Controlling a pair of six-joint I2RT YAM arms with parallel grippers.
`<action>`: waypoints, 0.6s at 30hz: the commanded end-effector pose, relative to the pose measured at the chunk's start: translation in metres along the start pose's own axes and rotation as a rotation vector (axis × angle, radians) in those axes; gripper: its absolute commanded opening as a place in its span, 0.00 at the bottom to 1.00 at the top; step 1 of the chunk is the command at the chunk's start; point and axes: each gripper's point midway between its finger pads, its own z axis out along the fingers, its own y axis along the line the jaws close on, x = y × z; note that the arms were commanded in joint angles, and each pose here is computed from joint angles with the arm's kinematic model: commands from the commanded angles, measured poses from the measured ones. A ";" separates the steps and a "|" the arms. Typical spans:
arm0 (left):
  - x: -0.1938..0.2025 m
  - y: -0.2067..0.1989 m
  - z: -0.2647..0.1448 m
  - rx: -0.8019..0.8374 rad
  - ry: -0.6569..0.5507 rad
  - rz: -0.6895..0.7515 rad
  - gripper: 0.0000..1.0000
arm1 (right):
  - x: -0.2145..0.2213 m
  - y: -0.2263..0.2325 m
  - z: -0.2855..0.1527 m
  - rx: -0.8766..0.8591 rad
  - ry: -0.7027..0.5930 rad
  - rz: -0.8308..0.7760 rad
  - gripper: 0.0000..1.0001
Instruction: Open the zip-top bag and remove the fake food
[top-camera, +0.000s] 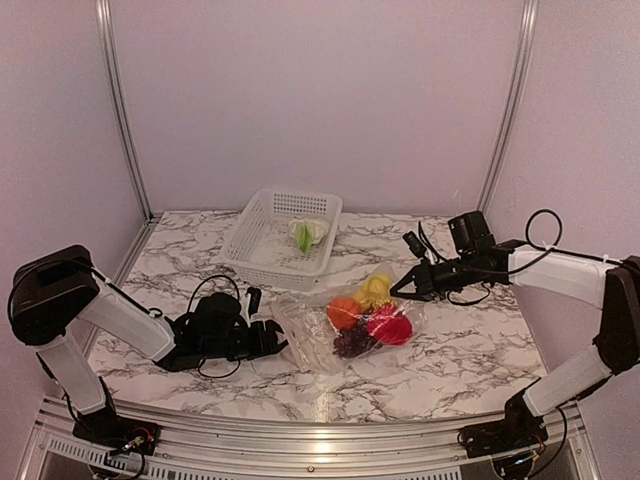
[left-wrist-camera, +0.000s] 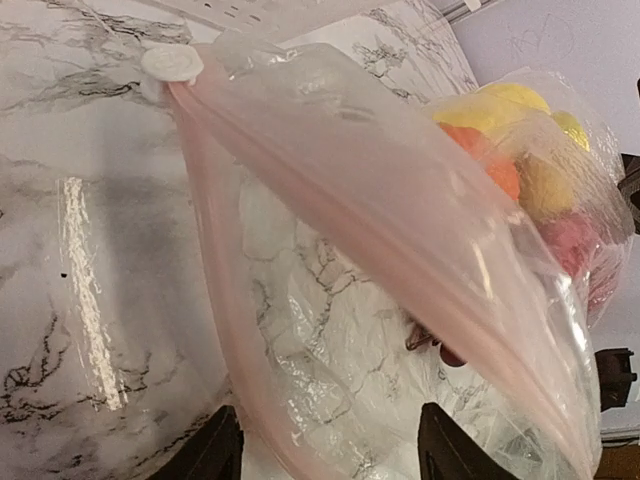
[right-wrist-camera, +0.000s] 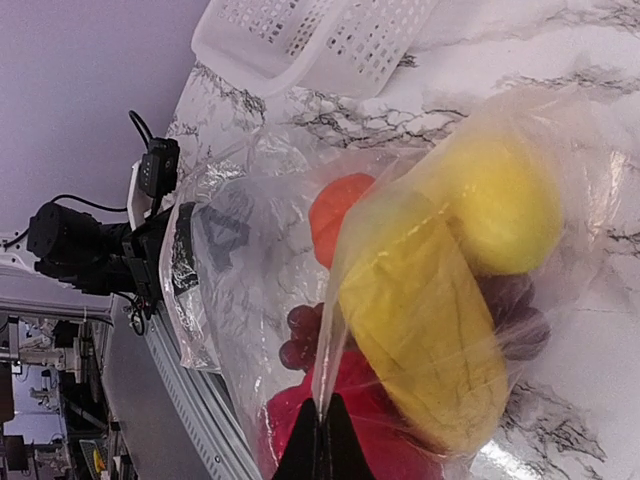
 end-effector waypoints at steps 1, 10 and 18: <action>0.010 -0.027 0.009 0.108 0.090 0.077 0.60 | 0.024 -0.007 0.003 0.003 0.030 0.035 0.00; 0.021 -0.031 0.046 0.014 0.169 0.188 0.53 | 0.079 -0.070 0.017 0.195 0.130 0.146 0.00; 0.033 -0.099 0.038 0.209 0.185 0.367 0.47 | 0.092 -0.085 0.030 0.214 0.178 0.156 0.00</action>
